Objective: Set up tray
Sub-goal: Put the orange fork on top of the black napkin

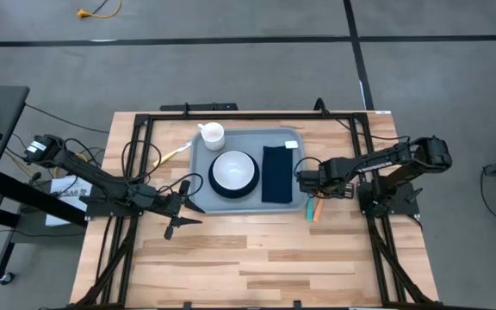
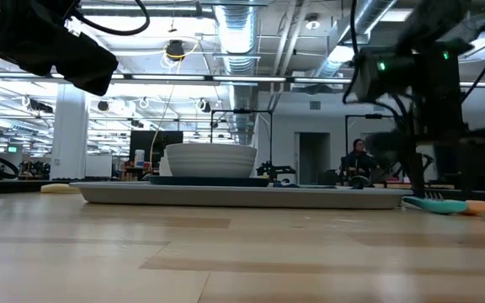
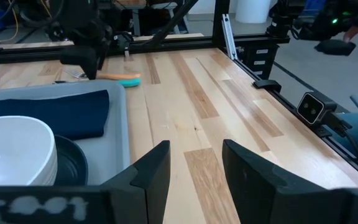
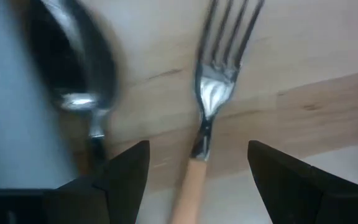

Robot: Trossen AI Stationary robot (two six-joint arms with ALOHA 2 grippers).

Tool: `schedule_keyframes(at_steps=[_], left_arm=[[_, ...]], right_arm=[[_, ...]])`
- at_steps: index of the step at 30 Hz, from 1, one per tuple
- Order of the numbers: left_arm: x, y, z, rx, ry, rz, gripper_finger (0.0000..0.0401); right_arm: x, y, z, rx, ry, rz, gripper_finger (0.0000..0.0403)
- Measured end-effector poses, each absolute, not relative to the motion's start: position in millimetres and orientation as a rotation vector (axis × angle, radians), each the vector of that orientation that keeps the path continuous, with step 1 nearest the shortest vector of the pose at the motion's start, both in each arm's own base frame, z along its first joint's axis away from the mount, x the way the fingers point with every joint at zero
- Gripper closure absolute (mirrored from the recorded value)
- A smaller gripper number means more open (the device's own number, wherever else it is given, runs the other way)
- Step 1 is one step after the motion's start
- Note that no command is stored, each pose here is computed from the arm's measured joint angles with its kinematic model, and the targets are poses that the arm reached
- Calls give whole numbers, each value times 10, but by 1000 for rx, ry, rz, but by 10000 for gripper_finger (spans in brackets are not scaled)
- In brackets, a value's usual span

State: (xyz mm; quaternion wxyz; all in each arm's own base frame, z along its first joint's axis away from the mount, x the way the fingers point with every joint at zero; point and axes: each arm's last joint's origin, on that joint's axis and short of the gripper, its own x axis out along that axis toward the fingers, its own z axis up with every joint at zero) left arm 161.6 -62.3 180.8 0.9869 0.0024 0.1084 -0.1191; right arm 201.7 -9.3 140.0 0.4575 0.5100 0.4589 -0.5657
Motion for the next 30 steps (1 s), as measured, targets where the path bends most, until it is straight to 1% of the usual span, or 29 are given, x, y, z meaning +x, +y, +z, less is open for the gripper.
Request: schedule_keyframes(at_steps=[5, 21, 25, 27, 30], left_arm=[[1616, -623, 1808, 5, 218, -239, 266], [1616, -623, 1809, 5, 217, -239, 266], [1616, -623, 1809, 5, 217, -239, 266], [1616, -623, 1809, 8, 217, -239, 266], [1616, -623, 1810, 9, 216, -240, 266]], right_arm=[[1899, -127, 1235, 1327, 1133, -1380, 138], [1930, -116, 1260, 1258, 1186, -1322, 143], [1936, -116, 1260, 1254, 1188, -1312, 174], [1939, -116, 1261, 1254, 1187, -1308, 200], [1942, -116, 1261, 1255, 1187, -1304, 250]])
